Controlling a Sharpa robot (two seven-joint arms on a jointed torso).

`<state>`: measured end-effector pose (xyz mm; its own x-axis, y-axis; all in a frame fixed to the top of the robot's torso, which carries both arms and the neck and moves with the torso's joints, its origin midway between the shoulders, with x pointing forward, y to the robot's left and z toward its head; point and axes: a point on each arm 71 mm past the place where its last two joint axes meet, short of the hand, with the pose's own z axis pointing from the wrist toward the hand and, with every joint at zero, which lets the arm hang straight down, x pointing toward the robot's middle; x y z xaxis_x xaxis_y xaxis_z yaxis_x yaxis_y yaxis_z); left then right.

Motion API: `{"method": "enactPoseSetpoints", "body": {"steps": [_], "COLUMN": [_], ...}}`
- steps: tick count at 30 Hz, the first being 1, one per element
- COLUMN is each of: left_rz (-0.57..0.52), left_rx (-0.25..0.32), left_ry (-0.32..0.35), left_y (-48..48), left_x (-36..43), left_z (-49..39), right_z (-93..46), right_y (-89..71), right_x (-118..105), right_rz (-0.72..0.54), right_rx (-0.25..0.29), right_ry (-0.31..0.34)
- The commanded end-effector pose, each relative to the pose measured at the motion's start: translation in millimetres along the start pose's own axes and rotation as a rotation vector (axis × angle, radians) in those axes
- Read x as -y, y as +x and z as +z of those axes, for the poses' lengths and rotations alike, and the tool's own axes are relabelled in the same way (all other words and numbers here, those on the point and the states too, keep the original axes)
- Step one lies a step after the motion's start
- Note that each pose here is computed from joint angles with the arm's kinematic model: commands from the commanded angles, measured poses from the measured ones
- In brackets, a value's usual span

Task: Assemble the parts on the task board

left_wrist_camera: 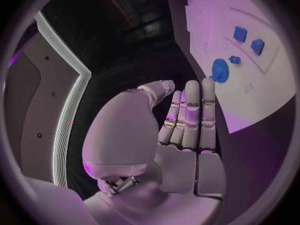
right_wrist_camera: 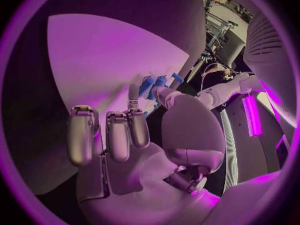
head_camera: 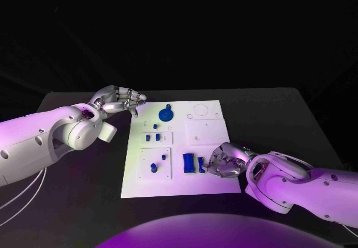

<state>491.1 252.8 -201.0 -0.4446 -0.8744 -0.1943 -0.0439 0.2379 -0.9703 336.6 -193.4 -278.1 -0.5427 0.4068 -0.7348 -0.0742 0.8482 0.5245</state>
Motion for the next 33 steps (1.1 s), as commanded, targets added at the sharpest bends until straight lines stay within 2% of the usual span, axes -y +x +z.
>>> {"method": "enactPoseSetpoints", "body": {"steps": [1,18,28,33], "left_rz": [0.003,0.003,0.003,0.003], "left_rx": [-0.003,-0.004,-0.004,-0.003], "left_ry": [0.014,0.013,0.013,0.012], "left_y": [0.8,0.8,0.3,0.2], "left_x": [1.6,1.5,1.3,1.3], "left_z": [0.4,0.3,0.0,-0.1], "right_z": [-1.8,0.8,9.0,11.0], "right_y": [3.9,7.6,6.2,6.8], "right_x": [-2,0,9,9], "right_rz": [0.012,0.009,0.004,0.012], "right_rx": [-0.057,-0.089,-0.058,-0.061], "right_ry": [-0.036,-0.030,0.008,0.015]}}
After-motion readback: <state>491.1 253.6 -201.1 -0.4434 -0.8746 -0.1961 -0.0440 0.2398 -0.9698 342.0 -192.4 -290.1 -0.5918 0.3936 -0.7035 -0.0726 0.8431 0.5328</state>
